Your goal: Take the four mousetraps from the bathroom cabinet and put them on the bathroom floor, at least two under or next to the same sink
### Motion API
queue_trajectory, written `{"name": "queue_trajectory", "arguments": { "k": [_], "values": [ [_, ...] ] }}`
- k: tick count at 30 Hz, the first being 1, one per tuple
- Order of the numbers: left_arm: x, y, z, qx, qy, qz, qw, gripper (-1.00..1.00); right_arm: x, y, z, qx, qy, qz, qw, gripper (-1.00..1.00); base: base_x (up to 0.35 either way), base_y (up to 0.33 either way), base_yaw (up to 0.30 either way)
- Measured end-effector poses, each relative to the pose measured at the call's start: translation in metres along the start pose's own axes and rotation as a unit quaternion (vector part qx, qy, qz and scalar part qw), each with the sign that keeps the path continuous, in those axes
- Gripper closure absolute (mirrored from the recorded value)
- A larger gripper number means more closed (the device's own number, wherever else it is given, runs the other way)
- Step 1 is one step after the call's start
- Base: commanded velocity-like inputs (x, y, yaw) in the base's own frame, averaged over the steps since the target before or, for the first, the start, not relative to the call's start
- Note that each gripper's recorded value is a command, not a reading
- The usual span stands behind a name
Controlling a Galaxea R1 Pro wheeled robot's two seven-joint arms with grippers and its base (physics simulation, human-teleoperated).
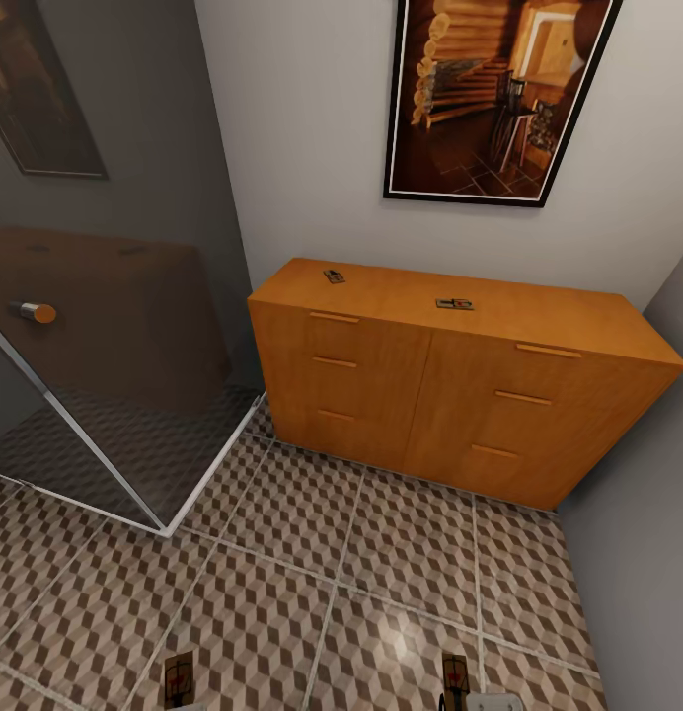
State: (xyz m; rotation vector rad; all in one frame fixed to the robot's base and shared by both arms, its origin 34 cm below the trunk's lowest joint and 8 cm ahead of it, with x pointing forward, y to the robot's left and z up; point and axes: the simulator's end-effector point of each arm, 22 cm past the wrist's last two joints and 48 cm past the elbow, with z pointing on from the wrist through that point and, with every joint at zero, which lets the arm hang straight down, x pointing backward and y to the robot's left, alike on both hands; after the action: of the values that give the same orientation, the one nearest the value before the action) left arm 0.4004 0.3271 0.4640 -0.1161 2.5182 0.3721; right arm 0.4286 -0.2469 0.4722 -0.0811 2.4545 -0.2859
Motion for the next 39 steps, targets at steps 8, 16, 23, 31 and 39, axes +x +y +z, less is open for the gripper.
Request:
{"name": "queue_trajectory", "arguments": {
  "k": [8, 16, 23, 31, 39],
  "values": [
    [0.0003, 0.0000, -0.0001, 0.000, 0.000, 0.000, 1.0000, 1.00, -0.0001, 0.0001, 0.0000, 0.000, 0.000, 0.000, 1.0000, 1.00, 0.000, 0.000, 0.000],
    [0.0002, 0.0000, -0.0001, 0.000, 0.000, 0.000, 1.0000, 1.00, 0.0000, 0.0001, 0.0000, 0.000, 0.000, 0.000, 1.0000, 1.00, 0.000, 0.000, 0.000],
    [0.0002, 0.0000, -0.0001, 0.000, 0.000, 0.000, 1.0000, 1.00, 0.0000, 0.0000, 0.0000, 0.000, 0.000, 0.000, 1.0000, 1.00, 0.000, 0.000, 0.000],
    [0.0001, 0.0000, 0.0000, 0.000, 0.000, 0.000, 1.0000, 1.00, 0.0000, 0.0000, 0.0000, 0.000, 0.000, 0.000, 1.0000, 1.00, 0.000, 0.000, 0.000],
    [0.0003, 0.0001, -0.0001, 0.000, 0.000, 0.000, 1.0000, 1.00, 0.0000, 0.0000, 0.0000, 0.000, 0.000, 0.000, 1.0000, 1.00, 0.000, 0.000, 0.000]
  ]
}}
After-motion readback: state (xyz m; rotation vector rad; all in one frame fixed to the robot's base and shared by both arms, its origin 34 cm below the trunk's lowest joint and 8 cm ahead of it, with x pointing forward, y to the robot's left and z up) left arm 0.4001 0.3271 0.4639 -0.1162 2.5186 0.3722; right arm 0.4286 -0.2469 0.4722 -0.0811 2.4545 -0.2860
